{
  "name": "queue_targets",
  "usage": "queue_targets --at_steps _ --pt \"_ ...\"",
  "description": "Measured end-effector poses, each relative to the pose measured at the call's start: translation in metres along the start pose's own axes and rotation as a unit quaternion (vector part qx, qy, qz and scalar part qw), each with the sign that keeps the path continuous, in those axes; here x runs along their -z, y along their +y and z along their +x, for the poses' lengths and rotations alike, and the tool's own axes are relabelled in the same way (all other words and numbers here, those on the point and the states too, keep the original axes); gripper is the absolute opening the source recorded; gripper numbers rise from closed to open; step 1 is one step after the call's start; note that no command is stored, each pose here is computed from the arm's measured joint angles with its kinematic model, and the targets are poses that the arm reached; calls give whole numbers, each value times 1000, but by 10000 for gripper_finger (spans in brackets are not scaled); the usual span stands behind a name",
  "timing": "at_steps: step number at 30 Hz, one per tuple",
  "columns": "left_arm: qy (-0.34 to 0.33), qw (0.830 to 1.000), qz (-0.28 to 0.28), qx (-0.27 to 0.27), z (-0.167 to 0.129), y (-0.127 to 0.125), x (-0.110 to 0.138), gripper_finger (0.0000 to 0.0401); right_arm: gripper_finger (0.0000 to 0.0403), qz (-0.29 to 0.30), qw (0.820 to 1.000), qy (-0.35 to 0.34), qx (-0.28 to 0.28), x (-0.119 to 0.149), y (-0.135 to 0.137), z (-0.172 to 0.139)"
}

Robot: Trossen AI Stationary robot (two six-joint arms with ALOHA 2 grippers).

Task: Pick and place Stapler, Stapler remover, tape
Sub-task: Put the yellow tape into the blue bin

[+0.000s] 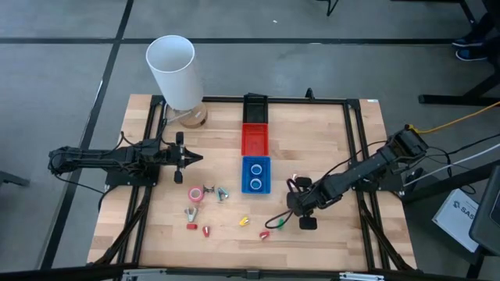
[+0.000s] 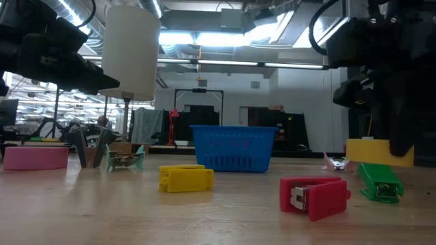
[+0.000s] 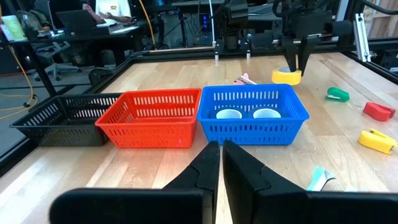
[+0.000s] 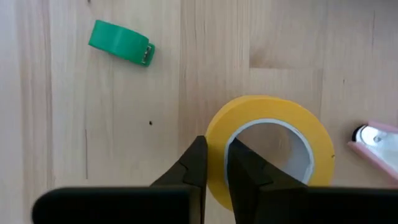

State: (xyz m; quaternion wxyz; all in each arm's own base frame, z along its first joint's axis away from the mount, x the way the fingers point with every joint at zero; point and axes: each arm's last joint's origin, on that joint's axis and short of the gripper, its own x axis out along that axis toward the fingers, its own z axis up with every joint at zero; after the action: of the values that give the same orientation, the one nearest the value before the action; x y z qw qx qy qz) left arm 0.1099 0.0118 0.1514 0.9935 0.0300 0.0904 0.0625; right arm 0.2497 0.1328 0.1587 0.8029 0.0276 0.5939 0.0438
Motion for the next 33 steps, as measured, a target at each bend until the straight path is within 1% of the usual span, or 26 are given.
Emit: queue_targets --at_steps 4,9,16,21,26,33 --pt "0 1000 0 0 0 0 0 16 37 -9 1000 2 -7 -3 -5 0" --pt "0 1000 0 0 0 0 0 16 37 -19 1000 -15 -8 -10 -13 -6" --pt "0 1000 0 0 0 0 0 17 37 -31 998 -58 -10 -31 -26 -31" --pt "0 1000 0 0 0 0 0 15 37 -21 996 -86 -7 -46 -36 -50" --pt "0 1000 0 0 0 0 0 17 37 -24 994 -108 -1 -62 -46 -68" --pt "0 1000 0 0 0 0 0 17 37 -29 988 -147 20 -83 -69 -89"
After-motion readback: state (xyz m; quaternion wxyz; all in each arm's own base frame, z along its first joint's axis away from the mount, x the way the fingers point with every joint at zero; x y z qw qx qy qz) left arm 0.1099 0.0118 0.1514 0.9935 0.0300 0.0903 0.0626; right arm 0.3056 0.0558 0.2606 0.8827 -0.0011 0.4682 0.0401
